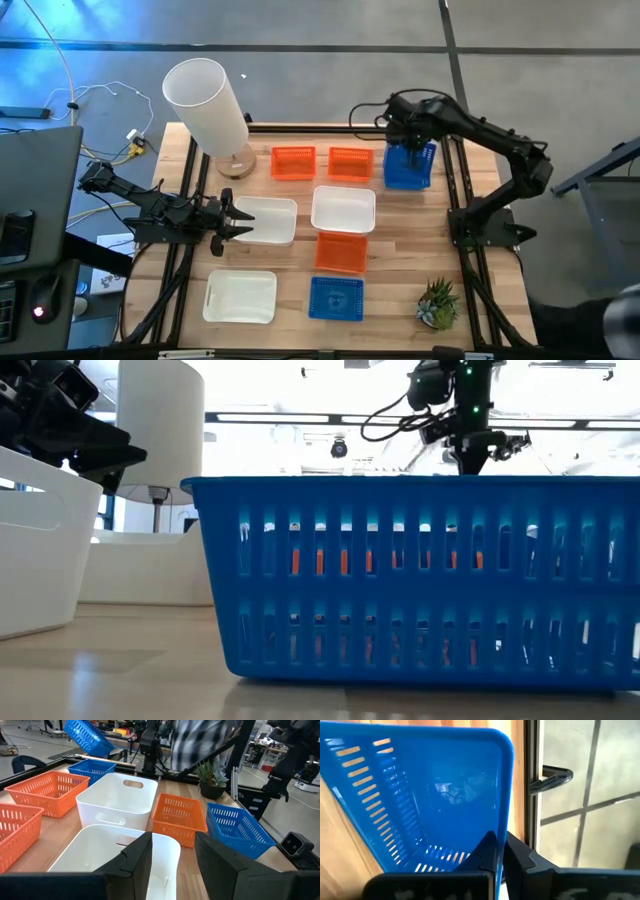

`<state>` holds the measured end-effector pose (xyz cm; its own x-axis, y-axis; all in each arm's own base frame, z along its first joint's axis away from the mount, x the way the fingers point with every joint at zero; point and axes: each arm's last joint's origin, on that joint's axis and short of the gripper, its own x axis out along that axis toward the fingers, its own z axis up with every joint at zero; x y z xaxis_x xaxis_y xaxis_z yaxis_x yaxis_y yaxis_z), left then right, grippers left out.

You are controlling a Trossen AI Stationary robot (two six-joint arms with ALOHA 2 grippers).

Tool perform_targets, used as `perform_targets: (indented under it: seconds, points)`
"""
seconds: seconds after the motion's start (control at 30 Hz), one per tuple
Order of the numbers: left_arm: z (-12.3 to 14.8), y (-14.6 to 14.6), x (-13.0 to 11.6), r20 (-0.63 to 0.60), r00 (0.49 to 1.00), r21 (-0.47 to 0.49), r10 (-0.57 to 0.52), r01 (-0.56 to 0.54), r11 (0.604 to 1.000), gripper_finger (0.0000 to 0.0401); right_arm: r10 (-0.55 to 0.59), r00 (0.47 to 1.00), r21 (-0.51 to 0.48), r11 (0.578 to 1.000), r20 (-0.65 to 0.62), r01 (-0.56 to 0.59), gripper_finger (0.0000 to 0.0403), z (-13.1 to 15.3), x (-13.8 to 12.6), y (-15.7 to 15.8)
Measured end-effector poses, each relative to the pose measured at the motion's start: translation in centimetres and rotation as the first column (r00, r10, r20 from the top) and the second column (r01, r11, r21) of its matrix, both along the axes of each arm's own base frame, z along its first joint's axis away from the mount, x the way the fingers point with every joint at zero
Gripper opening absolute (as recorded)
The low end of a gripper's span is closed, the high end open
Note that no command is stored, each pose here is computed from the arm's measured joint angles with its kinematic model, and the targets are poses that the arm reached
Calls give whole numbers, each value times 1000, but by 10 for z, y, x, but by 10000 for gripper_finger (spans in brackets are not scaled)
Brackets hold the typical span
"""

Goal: Stack baskets by color
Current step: Stack the middle blue bin on the top blue bin

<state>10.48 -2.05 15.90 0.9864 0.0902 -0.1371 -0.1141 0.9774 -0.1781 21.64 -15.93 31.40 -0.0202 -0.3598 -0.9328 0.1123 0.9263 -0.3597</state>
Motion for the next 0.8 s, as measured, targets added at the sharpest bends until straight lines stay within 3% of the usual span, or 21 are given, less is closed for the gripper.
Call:
perform_targets:
  seconds: [0.43,0.8]
  points:
    - [0,0,0,0,1000,0,0,0,1000,137,-12,998,70,997,54,8,0,-1,-12,-20]
    - [0,1,0,1,1000,6,25,-25,1000,137,-24,997,139,990,-74,34,0,-30,-1,-34]
